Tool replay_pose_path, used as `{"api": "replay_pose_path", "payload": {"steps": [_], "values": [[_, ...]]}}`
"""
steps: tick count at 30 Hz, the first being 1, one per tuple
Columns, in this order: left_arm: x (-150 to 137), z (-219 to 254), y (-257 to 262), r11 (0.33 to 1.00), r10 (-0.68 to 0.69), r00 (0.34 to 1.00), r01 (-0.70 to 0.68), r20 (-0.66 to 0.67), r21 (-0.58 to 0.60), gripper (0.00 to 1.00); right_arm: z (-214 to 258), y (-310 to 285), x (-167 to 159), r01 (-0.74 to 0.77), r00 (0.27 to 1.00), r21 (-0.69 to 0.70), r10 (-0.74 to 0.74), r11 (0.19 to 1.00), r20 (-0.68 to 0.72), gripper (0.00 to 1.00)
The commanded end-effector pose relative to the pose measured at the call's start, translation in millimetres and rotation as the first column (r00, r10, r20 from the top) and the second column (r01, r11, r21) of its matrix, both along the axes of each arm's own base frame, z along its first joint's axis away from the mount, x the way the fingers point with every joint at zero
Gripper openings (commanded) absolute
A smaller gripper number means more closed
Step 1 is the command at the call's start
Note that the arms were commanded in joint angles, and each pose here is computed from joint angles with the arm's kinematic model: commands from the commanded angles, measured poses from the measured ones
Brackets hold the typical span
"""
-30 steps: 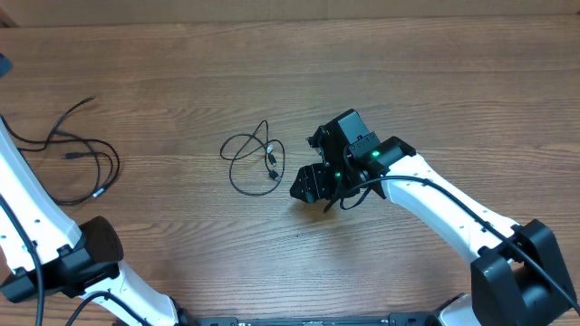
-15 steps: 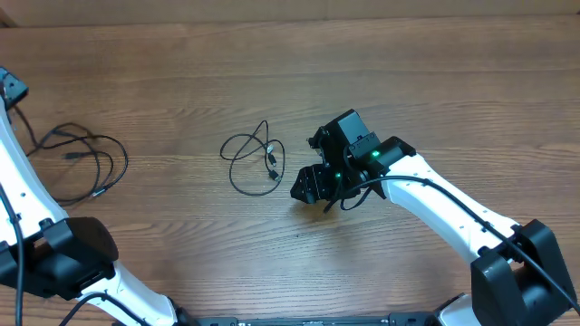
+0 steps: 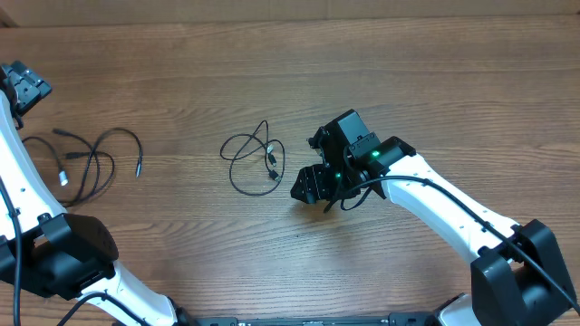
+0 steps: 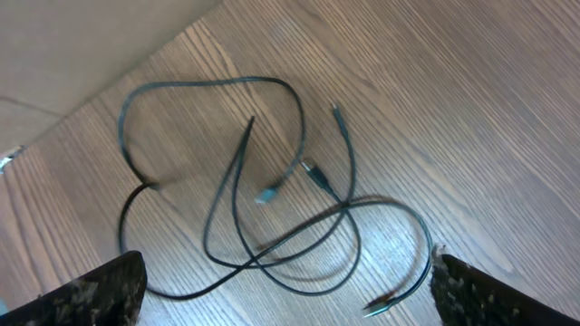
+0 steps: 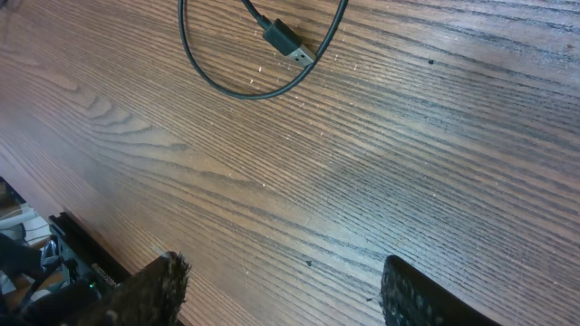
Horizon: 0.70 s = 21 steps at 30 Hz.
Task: Untangle cables
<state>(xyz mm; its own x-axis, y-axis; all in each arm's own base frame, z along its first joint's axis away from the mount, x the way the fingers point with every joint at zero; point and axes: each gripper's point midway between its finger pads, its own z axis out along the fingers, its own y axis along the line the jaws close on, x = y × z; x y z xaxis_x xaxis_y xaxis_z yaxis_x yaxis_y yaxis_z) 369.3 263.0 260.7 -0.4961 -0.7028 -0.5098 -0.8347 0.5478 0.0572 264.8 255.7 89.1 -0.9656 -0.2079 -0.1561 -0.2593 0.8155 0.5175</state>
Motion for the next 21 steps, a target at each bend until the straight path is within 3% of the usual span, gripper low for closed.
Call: {"api": "replay_pose_path", "payload": {"steps": [1,9,21], "values": [[4.3,-4.9,-4.8,0.999,-0.008,1.000,0.009,0.020,-0.042,1.00,0.5,1.2,-0.3,-0.009,1.000,0.000,0.009,1.000,0.009,0.67],[-4.0,-10.6,-12.3,0.997,-0.011,1.000,0.009,-0.016,-0.080,1.00,0.5,1.2,-0.2,-0.009,1.000,-0.001,0.009,1.000,0.009,0.67],[-28.7,-35.0,-57.5,0.946,-0.009,0.995,-0.023,-0.097,-0.323,1.00,0.4,1.1,-0.4,-0.010,1.000,-0.001,0.010,1.000,0.008,0.67]]}}
